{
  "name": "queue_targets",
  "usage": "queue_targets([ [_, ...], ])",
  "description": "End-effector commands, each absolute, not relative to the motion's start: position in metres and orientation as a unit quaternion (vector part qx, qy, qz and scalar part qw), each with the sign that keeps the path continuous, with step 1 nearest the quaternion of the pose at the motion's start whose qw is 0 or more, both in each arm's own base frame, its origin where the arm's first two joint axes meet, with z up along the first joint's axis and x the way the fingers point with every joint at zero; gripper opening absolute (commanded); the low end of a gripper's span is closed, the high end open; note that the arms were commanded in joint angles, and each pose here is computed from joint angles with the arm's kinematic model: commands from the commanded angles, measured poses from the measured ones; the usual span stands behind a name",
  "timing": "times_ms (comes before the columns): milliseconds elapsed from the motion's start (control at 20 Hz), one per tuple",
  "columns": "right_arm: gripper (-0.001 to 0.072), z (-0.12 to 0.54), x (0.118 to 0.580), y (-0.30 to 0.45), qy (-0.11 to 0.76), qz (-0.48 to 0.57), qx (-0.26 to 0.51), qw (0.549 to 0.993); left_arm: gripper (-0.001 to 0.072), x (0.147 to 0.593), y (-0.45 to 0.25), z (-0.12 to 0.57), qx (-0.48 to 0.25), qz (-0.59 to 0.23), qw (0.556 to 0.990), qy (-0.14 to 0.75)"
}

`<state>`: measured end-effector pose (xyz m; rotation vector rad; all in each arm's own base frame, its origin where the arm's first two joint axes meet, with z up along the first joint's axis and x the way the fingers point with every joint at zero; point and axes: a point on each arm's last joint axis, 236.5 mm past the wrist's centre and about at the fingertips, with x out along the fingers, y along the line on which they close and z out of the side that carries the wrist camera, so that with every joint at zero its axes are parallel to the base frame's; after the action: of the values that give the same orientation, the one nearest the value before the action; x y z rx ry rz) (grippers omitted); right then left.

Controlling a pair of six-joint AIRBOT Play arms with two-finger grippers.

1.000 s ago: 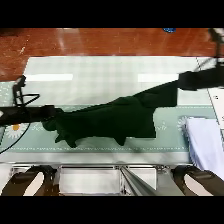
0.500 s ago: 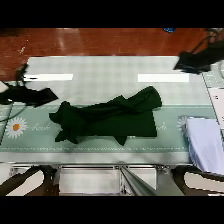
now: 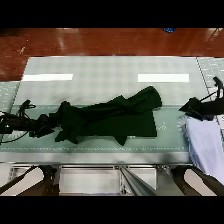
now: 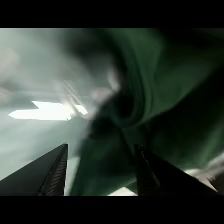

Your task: Fold the shirts.

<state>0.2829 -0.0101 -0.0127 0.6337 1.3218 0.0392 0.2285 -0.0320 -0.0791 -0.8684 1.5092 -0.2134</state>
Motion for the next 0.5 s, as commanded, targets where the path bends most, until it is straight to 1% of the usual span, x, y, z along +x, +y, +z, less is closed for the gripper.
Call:
queue_targets([
  [0, 0.0412, -0.037, 0.252, 0.018, 0.608, 0.053, 0.319, 0.725, 0.0508, 0.243, -0.057, -0.076, -0.422, -0.139, 0.654, 0.612],
  [150, 0.0411, -0.038, 0.252, 0.02, 0.609, 0.055, 0.321, 0.724, 0.0508, 0.27, -0.057, -0.07, -0.428, -0.142, 0.69, 0.567],
  [300, 0.0411, -0.037, 0.253, 0.021, 0.606, 0.056, 0.324, 0.724, 0.0507, 0.279, -0.058, -0.08, -0.403, -0.128, 0.709, 0.564],
  [450, 0.0411, -0.037, 0.256, 0.019, 0.602, 0.052, 0.324, 0.728, 0.0499, 0.283, -0.07, -0.089, -0.376, -0.133, 0.716, 0.573],
])
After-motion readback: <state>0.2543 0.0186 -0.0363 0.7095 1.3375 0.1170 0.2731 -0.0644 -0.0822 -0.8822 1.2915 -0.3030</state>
